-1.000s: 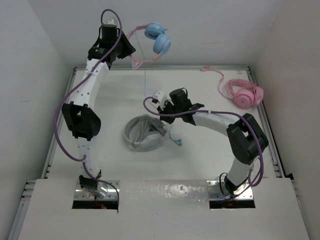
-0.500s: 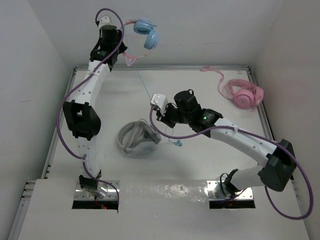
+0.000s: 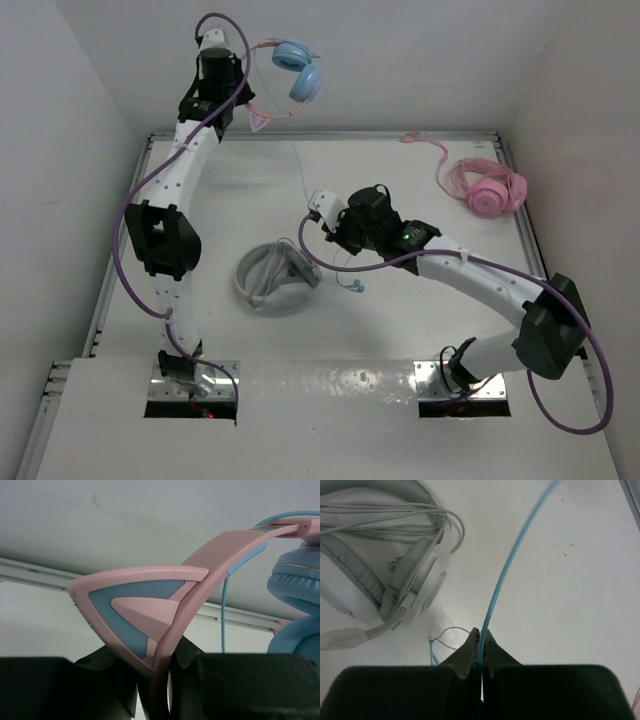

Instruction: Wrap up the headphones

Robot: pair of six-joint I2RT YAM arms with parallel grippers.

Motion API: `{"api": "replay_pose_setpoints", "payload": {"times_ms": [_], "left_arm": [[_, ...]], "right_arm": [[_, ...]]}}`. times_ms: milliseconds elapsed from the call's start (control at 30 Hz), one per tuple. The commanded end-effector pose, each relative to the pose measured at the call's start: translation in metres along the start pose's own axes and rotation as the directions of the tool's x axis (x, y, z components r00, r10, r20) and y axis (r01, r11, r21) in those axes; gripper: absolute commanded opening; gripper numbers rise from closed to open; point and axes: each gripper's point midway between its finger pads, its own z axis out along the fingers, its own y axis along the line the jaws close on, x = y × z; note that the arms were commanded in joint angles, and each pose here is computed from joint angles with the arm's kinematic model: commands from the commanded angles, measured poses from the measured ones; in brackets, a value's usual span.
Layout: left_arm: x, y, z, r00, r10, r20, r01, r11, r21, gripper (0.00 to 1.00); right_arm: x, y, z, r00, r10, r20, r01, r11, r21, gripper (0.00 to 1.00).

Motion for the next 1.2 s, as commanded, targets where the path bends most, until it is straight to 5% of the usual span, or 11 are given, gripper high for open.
{"api": "replay_pose_setpoints", "payload": {"times_ms": [0, 200, 400, 833, 1033, 1167], "left_arm": [[-0.077, -0.022, -0.038, 0.984, -0.044, 0.174, 0.027, 0.995, 0.098, 0.00], [-0.077, -0.031, -0.043, 0.986, -0.042, 0.160, 0.018, 0.989, 0.147, 0.00], [-0.083, -0.014, -0.032, 0.978, -0.025, 0.208, 0.015, 0.999, 0.052, 0.00], [-0.079, 0.005, -0.015, 0.970, 0.057, 0.236, -0.051, 0.998, -0.032, 0.00], [-0.051, -0.007, -0.003, 0.943, 0.252, 0.219, -0.244, 0.968, -0.063, 0.00], [-0.014, -0.031, -0.006, 0.853, 0.487, 0.187, -0.490, 0.871, -0.028, 0.00]], "right_arm": [[-0.014, -0.011, -0.002, 0.999, 0.012, 0.037, -0.013, 0.999, 0.045, 0.00], [0.004, -0.012, 0.008, 0.999, 0.007, -0.033, -0.005, 0.998, 0.058, 0.00], [-0.011, 0.007, -0.001, 0.998, 0.051, 0.045, -0.050, 0.998, -0.036, 0.00], [-0.017, 0.008, -0.045, 0.990, 0.071, 0.119, -0.071, 0.997, -0.008, 0.00], [-0.054, 0.009, -0.069, 0.967, 0.062, 0.246, -0.051, 0.997, -0.049, 0.00], [-0.078, -0.021, -0.088, 0.949, 0.023, 0.313, -0.053, 0.995, 0.090, 0.00]]}}
